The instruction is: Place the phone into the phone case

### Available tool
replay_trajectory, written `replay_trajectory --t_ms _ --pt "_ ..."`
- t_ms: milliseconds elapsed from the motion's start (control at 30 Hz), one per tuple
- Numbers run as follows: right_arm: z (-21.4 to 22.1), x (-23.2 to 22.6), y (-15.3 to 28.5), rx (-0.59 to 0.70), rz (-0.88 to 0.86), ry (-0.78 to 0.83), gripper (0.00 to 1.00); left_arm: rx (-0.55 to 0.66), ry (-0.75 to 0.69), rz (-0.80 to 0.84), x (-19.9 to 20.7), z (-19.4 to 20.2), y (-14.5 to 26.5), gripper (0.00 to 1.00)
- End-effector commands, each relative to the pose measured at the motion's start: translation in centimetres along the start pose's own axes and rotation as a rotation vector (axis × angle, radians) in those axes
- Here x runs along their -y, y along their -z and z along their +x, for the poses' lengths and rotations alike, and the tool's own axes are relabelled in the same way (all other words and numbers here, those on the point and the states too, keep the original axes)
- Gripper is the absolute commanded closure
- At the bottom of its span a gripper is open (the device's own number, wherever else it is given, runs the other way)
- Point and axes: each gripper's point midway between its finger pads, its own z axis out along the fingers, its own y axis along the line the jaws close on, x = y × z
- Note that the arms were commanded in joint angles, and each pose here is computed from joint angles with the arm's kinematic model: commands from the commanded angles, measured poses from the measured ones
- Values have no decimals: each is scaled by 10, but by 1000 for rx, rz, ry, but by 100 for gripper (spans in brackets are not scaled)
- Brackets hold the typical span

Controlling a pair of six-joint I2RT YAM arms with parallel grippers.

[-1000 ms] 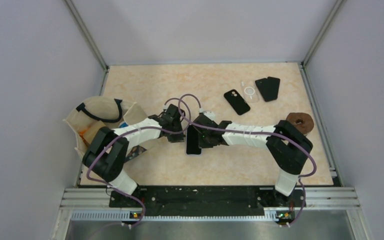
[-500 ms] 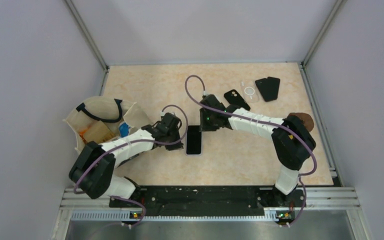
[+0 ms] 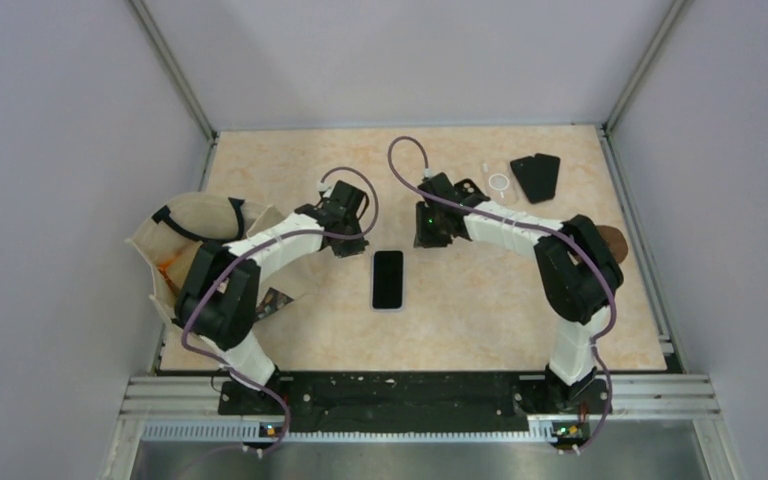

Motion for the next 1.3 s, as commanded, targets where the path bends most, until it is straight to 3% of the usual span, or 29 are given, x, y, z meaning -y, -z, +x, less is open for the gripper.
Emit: replay_trajectory --t_ms 0,367,767,1033,1267 --pt "-13 11 36 79 15 -35 73 -28 -18 -63 -6 -9 -19 87" --pt "-12 24 79 149 -7 -74 73 -115 -7 2 13 8 -43 93" --pt "-9 53 90 168 65 -94 73 -203 -184 171 83 47 -38 93" --pt "17 74 95 127 94 -107 73 -317 -336 381 136 87 -28 92" --pt "57 74 100 73 25 -115 73 -374 -410 494 156 127 -5 90"
